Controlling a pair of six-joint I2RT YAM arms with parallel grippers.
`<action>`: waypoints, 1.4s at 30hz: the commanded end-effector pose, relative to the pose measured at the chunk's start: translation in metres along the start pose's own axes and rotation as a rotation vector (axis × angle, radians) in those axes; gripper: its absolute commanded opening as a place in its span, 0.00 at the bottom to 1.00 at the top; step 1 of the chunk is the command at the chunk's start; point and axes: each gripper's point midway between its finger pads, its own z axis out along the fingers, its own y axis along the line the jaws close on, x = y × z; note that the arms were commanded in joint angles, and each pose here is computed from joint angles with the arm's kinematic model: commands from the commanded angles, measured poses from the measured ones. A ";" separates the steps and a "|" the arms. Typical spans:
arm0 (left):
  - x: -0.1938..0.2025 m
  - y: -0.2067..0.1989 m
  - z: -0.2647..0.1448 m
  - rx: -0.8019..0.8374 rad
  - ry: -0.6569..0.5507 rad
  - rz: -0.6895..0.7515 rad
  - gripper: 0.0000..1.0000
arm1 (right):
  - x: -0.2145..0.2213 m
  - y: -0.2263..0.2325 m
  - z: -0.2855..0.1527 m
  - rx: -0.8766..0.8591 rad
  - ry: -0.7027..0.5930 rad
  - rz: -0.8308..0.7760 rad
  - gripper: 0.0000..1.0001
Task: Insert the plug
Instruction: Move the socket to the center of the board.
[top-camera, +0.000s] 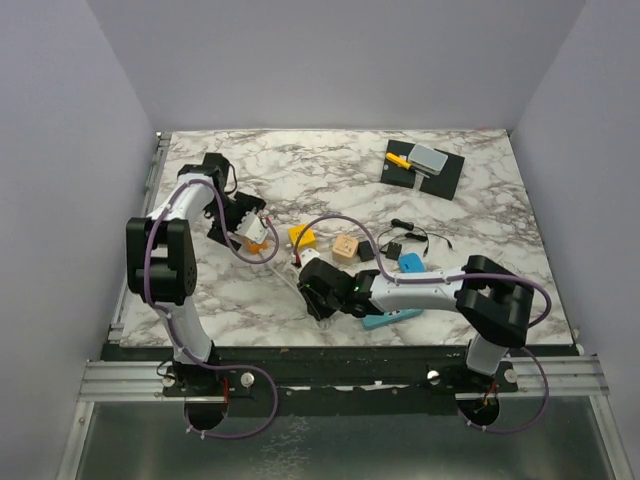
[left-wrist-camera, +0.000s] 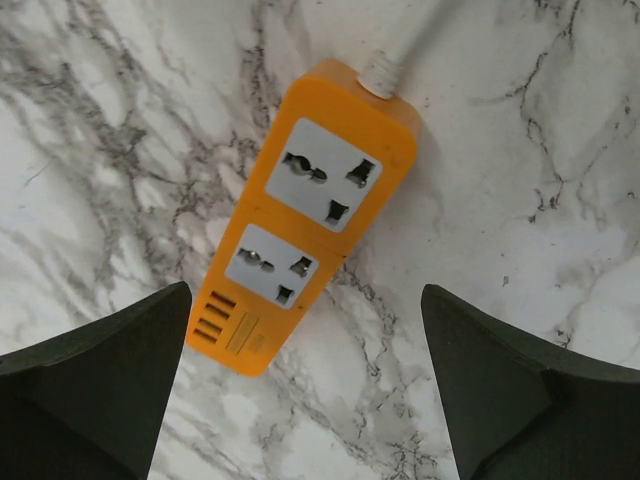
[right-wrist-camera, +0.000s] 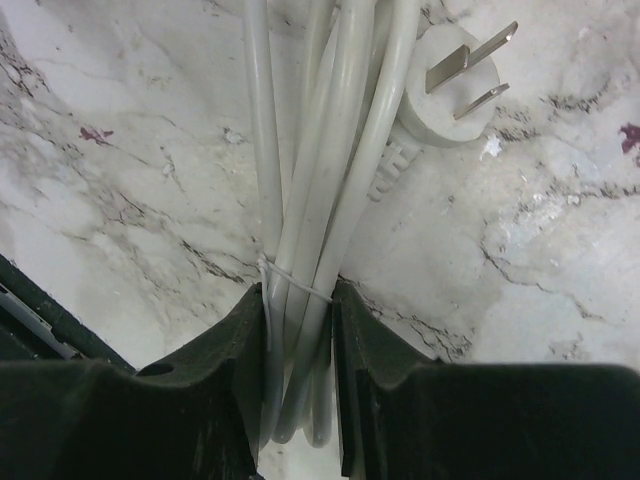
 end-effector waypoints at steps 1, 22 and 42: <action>0.007 -0.013 0.016 0.207 0.017 0.188 0.99 | 0.018 -0.025 -0.012 0.078 0.014 0.065 0.23; -0.037 -0.067 0.026 0.231 0.015 -0.156 0.60 | 0.006 -0.054 -0.021 0.073 -0.037 0.218 0.33; -0.135 -0.128 0.028 0.165 -0.163 -0.546 0.57 | 0.010 -0.071 -0.047 0.147 -0.041 0.258 0.55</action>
